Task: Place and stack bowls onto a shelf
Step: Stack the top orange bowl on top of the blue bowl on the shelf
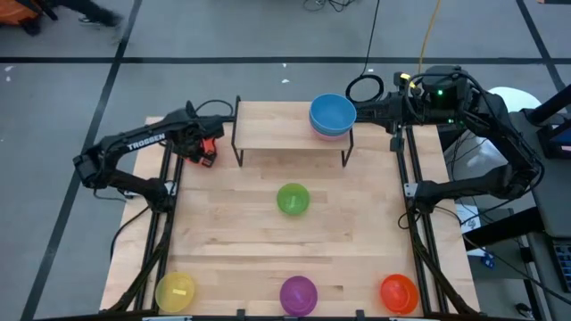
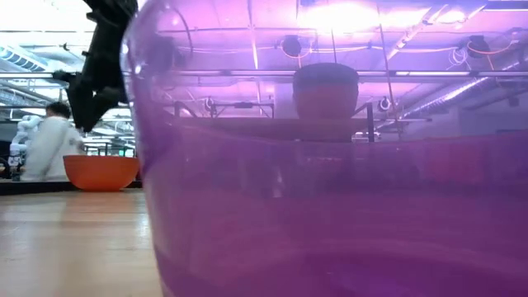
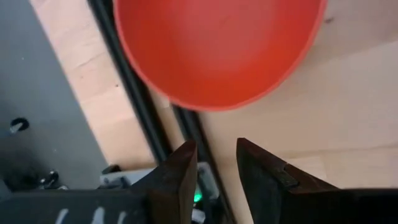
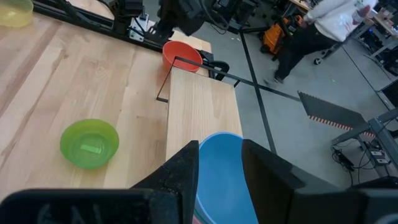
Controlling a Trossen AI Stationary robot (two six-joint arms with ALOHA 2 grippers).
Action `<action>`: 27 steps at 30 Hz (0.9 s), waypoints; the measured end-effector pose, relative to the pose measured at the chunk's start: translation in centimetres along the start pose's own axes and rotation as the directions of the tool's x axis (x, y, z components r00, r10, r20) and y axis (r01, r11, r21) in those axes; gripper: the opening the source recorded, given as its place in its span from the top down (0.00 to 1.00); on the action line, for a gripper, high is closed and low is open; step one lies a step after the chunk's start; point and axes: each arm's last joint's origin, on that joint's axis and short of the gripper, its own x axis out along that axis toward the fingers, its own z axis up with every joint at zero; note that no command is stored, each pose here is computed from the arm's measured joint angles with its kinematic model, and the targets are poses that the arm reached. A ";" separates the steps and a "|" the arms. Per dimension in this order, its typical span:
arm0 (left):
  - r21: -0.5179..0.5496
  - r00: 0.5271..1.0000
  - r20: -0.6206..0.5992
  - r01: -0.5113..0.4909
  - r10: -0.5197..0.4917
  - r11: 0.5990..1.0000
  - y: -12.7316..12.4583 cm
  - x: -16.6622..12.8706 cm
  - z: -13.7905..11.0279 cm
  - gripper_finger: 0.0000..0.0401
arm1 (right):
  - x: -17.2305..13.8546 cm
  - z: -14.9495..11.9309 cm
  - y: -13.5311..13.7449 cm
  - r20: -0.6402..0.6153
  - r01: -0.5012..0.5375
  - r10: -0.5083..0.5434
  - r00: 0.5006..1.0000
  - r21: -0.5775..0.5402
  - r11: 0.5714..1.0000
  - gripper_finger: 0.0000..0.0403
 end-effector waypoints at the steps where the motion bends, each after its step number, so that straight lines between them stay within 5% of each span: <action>1: 0.004 1.000 0.005 0.012 -0.013 1.000 -0.2 0.4 0.1 0.70 | 0.0 0.0 0.0 0.000 0.000 0.000 1.000 0.000 1.000 0.71; 5: 0.013 0.998 0.001 0.065 -0.065 0.998 -0.7 1.7 0.0 0.70 | 0.0 0.0 0.0 0.000 0.000 0.000 1.000 0.000 1.000 0.71; 11: -0.212 0.996 -0.016 0.085 -0.090 0.974 -1.0 2.5 -0.1 0.70 | 0.0 0.0 0.0 0.001 0.000 0.000 1.000 0.000 1.000 0.71; 16: -0.477 0.995 -0.035 0.063 -0.091 0.877 -0.9 2.5 -0.3 0.70 | 0.0 0.0 0.0 0.000 0.000 0.000 1.000 0.000 1.000 0.71; 20: -0.590 0.996 -0.019 0.057 -0.084 0.805 -1.0 2.5 -0.2 0.70 | 0.0 0.0 0.0 0.000 0.000 0.000 1.000 0.000 1.000 0.71; 22: -0.563 0.998 -0.001 0.052 -0.063 0.824 -0.9 2.5 -0.1 0.70 | 0.0 0.0 0.0 0.000 0.000 0.000 1.000 0.000 1.000 0.71; 27: -0.245 0.998 0.017 0.055 -0.052 0.968 -1.0 2.5 0.0 0.70 | 0.0 0.0 0.0 0.000 -0.001 0.001 1.000 0.000 1.000 0.71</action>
